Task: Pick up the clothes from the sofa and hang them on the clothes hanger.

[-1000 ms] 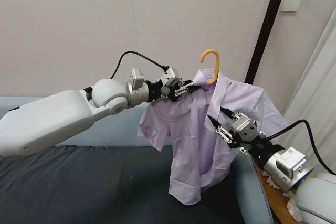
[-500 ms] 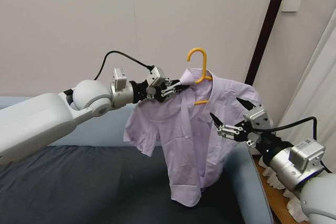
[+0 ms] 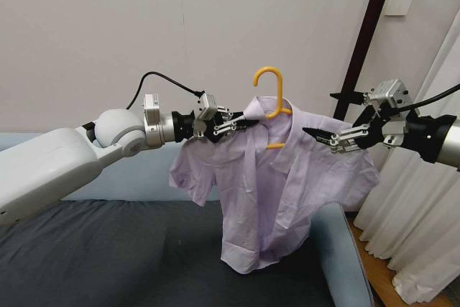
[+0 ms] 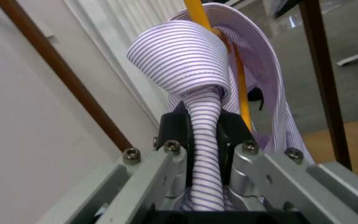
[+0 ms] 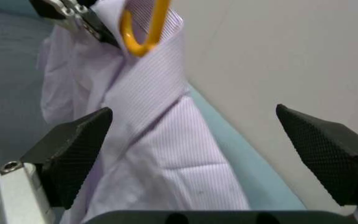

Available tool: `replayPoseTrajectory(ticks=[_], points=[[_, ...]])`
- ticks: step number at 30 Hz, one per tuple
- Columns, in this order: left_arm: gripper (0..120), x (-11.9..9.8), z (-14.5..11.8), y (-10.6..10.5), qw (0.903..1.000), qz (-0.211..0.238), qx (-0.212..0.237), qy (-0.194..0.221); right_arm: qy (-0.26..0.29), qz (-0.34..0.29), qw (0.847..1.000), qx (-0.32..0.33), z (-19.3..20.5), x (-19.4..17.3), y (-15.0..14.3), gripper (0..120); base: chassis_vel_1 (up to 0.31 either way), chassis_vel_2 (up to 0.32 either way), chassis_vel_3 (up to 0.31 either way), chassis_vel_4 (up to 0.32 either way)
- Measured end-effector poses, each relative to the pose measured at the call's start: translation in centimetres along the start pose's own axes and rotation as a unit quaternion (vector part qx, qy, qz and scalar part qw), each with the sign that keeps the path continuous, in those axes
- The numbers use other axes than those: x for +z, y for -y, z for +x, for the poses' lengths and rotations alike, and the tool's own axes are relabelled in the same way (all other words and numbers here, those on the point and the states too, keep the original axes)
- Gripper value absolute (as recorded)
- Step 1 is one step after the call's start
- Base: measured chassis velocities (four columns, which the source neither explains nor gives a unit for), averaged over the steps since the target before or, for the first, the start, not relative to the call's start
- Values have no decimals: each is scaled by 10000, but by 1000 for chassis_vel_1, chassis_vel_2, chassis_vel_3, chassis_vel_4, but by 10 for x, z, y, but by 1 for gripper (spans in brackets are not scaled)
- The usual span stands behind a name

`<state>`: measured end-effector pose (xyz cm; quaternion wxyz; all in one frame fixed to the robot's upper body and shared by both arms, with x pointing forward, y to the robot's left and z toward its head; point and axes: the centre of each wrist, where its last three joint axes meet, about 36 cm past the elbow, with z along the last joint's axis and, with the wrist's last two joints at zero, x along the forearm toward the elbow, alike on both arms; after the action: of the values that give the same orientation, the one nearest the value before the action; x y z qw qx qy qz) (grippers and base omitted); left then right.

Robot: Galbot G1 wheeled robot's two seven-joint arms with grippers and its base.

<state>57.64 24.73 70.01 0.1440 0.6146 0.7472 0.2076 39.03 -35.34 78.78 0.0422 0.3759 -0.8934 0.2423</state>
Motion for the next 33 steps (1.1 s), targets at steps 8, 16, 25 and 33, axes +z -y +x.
replayPoseTrajectory(ticks=[8,16,25,33], points=[[7,2,-3,3,9995,-113,244,166,-591,33,9980,-239,0,8,8,96,0,0,0,0],[7,2,1,5,9991,-149,291,267,-687,-17,9961,-547,-4,15,2,69,0,0,0,0],[7,7,2,6,9986,-226,341,322,-585,-66,9961,-664,-5,17,0,38,0,0,0,0],[7,7,4,6,9985,-327,298,325,-323,-88,9953,-913,-6,21,-1,10,0,0,0,0]])
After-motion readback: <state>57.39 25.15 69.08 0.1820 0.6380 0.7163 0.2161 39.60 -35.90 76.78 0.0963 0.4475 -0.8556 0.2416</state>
